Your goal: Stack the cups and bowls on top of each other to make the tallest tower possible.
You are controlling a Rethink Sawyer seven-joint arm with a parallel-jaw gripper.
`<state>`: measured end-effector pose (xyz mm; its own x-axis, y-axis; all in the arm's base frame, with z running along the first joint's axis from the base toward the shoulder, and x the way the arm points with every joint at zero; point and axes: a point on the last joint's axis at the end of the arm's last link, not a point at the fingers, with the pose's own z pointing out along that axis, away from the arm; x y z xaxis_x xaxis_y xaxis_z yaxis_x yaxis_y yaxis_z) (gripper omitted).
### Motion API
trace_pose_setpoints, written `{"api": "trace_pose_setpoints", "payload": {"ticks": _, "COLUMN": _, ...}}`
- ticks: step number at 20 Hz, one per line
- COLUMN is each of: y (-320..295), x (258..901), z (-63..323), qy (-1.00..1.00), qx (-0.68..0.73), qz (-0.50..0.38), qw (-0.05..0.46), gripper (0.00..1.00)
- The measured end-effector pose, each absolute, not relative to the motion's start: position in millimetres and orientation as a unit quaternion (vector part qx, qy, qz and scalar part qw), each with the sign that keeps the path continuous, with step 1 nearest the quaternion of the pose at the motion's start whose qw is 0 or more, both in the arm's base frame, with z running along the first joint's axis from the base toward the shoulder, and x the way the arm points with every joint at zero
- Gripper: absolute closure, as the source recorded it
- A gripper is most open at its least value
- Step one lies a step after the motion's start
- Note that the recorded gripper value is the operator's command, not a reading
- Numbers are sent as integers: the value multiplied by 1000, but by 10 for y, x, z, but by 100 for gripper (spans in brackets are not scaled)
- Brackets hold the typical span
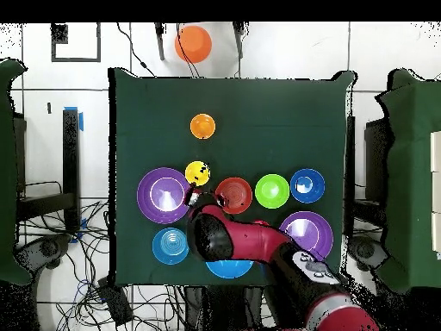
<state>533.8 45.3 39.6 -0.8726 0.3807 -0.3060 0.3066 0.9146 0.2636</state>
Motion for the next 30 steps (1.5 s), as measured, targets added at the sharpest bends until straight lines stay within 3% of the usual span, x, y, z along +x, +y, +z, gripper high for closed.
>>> {"api": "trace_pose_setpoints", "payload": {"ticks": 8, "y": 390, "x": 5599, "z": 1092, "qy": 964, "qx": 180, "qz": 80, "qw": 178, "gripper": 0}}
{"api": "trace_pose_setpoints", "payload": {"ticks": 14, "y": 477, "x": 5672, "z": 1333, "qy": 966, "qx": 172, "qz": 75, "qw": 176, "gripper": 0}}
{"api": "trace_pose_setpoints", "payload": {"ticks": 21, "y": 290, "x": 5794, "z": 1286, "qy": 963, "qx": 189, "qz": 81, "qw": 177, "gripper": 0}}
{"api": "trace_pose_setpoints", "payload": {"ticks": 30, "y": -108, "x": 5926, "z": 915, "qy": 954, "qx": 234, "qz": 95, "qw": 159, "gripper": 0}}
